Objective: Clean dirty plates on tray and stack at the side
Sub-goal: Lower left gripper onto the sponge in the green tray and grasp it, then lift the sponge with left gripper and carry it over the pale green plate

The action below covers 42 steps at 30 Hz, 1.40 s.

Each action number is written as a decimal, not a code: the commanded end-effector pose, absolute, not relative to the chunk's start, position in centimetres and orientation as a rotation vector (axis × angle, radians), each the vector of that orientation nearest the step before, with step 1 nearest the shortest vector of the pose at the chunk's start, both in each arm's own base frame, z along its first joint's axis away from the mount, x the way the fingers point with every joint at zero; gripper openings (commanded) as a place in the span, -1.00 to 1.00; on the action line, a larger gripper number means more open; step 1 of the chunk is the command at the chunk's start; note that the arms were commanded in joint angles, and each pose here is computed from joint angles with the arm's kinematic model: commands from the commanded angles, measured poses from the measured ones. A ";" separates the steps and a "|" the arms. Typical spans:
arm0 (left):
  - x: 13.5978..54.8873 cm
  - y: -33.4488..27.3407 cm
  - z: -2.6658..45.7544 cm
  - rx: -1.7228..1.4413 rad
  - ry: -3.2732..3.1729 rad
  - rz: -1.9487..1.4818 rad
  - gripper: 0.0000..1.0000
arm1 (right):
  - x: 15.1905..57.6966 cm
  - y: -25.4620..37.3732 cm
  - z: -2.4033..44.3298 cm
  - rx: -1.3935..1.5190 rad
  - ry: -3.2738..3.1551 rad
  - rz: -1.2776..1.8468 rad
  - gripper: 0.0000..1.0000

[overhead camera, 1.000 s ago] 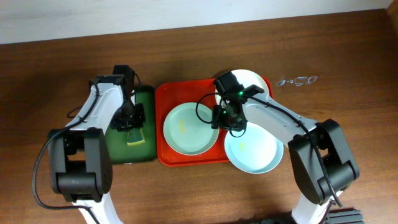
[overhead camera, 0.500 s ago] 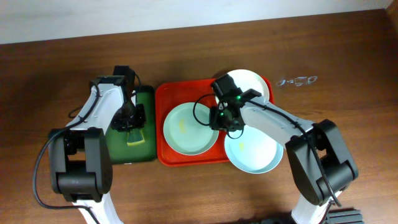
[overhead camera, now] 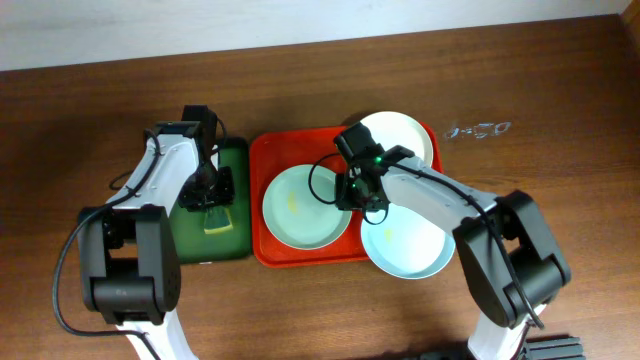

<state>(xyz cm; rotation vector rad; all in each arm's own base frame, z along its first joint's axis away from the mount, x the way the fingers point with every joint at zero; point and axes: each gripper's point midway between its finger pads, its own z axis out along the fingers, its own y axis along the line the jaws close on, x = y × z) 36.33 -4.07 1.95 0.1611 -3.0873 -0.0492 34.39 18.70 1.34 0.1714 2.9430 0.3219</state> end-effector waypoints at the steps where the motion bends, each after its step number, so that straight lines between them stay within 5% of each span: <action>1: 36.1 -4.2 1.5 0.143 -3.080 -0.033 -0.17 | 34.0 18.6 0.0 0.171 2.969 0.294 -0.32; 5: 36.4 -4.3 1.5 0.139 -3.092 -0.032 -0.28 | 34.1 18.8 0.1 0.169 2.966 0.306 -0.46; 9: 37.6 -4.3 4.3 0.135 -3.185 -0.024 0.01 | 34.1 18.8 0.1 0.169 2.967 0.306 -0.43; 14: 38.0 -4.3 11.6 0.147 -3.373 0.028 0.04 | 34.0 18.7 0.1 0.170 2.969 0.304 -0.35; 16: 38.4 -4.4 12.6 0.149 -3.413 0.041 -0.35 | 34.0 18.7 0.1 0.169 2.969 0.304 -0.35; 18: 38.3 -4.4 12.5 0.149 -3.410 0.040 -0.41 | 34.0 18.7 0.1 0.169 2.969 0.304 -0.35; 19: 38.0 -4.3 12.3 0.148 -3.399 0.035 -0.14 | 34.0 18.7 0.1 0.169 2.969 0.304 -0.35; 20: 37.8 -4.3 12.1 0.147 -3.391 0.033 0.43 | 34.0 18.7 0.1 0.170 2.969 0.304 -0.35; 22: 37.8 -4.3 12.0 0.147 -3.389 0.032 1.00 | 34.0 18.7 0.1 0.170 2.969 0.304 -0.35; 26: 37.9 -4.3 12.0 0.148 -3.392 0.034 0.99 | 34.0 18.7 0.1 0.169 2.969 0.304 -0.34; 29: 37.6 -4.3 11.9 0.147 -3.382 0.031 0.08 | 34.0 18.7 0.1 0.170 2.969 0.304 -0.35; 34: 36.1 -4.1 10.0 0.144 -3.324 0.014 0.06 | 34.0 18.7 0.1 0.170 2.969 0.304 -0.36; 42: 35.7 -4.1 6.1 0.145 -3.343 0.020 -0.34 | 34.0 18.7 0.1 0.169 2.968 0.304 -0.37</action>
